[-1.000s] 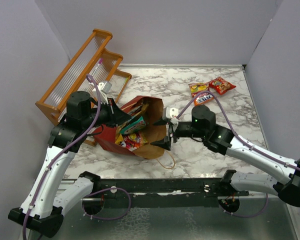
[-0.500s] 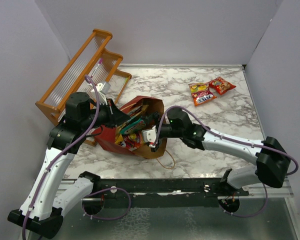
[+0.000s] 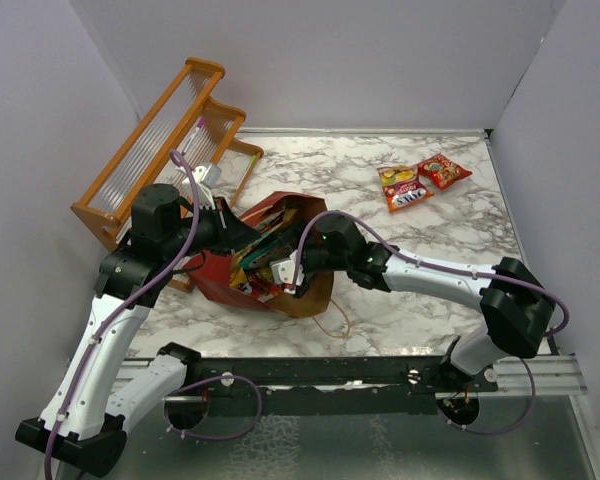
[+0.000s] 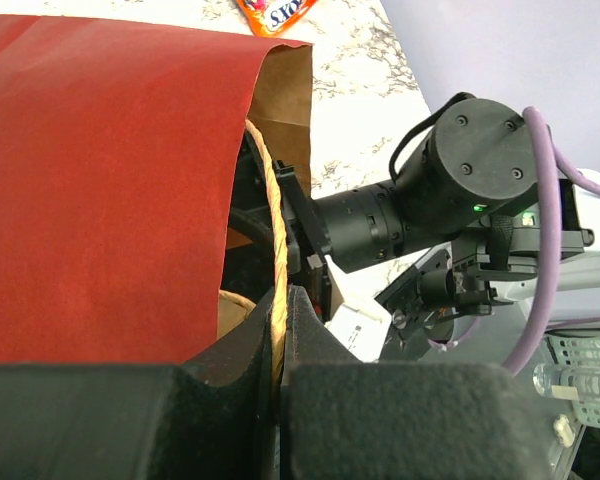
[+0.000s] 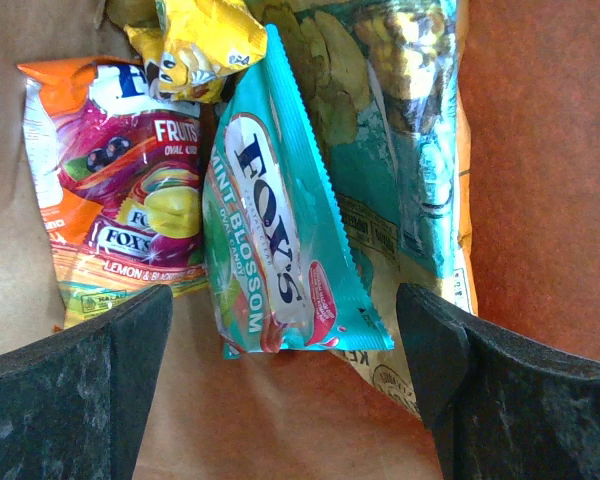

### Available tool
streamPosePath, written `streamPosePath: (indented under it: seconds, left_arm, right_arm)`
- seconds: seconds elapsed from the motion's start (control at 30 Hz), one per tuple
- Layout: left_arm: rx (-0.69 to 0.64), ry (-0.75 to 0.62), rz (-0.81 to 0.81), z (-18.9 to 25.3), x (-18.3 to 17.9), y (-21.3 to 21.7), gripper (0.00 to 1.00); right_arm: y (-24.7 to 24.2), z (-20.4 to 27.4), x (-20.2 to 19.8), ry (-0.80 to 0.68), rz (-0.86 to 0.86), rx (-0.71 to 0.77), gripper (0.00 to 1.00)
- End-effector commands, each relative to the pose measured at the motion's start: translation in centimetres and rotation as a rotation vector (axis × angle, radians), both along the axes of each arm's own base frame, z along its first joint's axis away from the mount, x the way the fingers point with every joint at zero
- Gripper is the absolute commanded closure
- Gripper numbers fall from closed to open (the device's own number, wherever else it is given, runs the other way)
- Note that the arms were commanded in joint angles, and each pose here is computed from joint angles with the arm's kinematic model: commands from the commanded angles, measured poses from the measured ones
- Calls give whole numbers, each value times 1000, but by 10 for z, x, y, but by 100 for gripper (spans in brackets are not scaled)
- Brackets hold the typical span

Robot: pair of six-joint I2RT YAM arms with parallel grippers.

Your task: Take the snacks out of the paper bag

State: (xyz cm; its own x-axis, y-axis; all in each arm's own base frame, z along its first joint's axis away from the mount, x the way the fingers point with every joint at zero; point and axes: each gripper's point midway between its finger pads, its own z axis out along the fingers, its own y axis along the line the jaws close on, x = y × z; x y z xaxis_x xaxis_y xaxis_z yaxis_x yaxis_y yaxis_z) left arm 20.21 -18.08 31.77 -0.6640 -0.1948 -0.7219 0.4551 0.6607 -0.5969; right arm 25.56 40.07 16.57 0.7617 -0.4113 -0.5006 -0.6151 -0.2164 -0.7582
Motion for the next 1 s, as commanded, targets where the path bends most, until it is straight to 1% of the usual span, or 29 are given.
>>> streamPosePath:
  seconds: [0.0,0.13,0.23,0.57,0.63,0.7,0.8,0.9,0.97]
  left_arm:
    - [-5,-33,-14,7,1,-2,100]
    - [-6,-34,-16,7,1,-2,100]
    - [-7,-32,-19,6,1,-3,100]
    - [-7,-25,-17,2,1,-3,100]
    - [-10,-28,-17,3,2,-3,100]
    - [-13,-27,-16,3,3,-4,100]
    - [-13,-29,-9,3,6,-4,100]
    - [-13,-28,3,4,8,-3,100]
    - [-11,-25,10,3,9,-3,100]
  right_arm:
    - [13,2,12,-37,3,-16,15]
    - [13,-14,15,-26,4,-72,23]
    - [11,-23,16,-18,-2,-95,34]
    - [5,-38,8,41,6,-145,63]
    - [4,-38,6,54,7,-147,70]
    - [4,-37,5,68,7,-149,81]
    - [5,-29,1,104,7,-142,92]
    - [6,-14,-2,124,-1,-99,95]
    - [6,-1,-6,129,-5,-44,97]
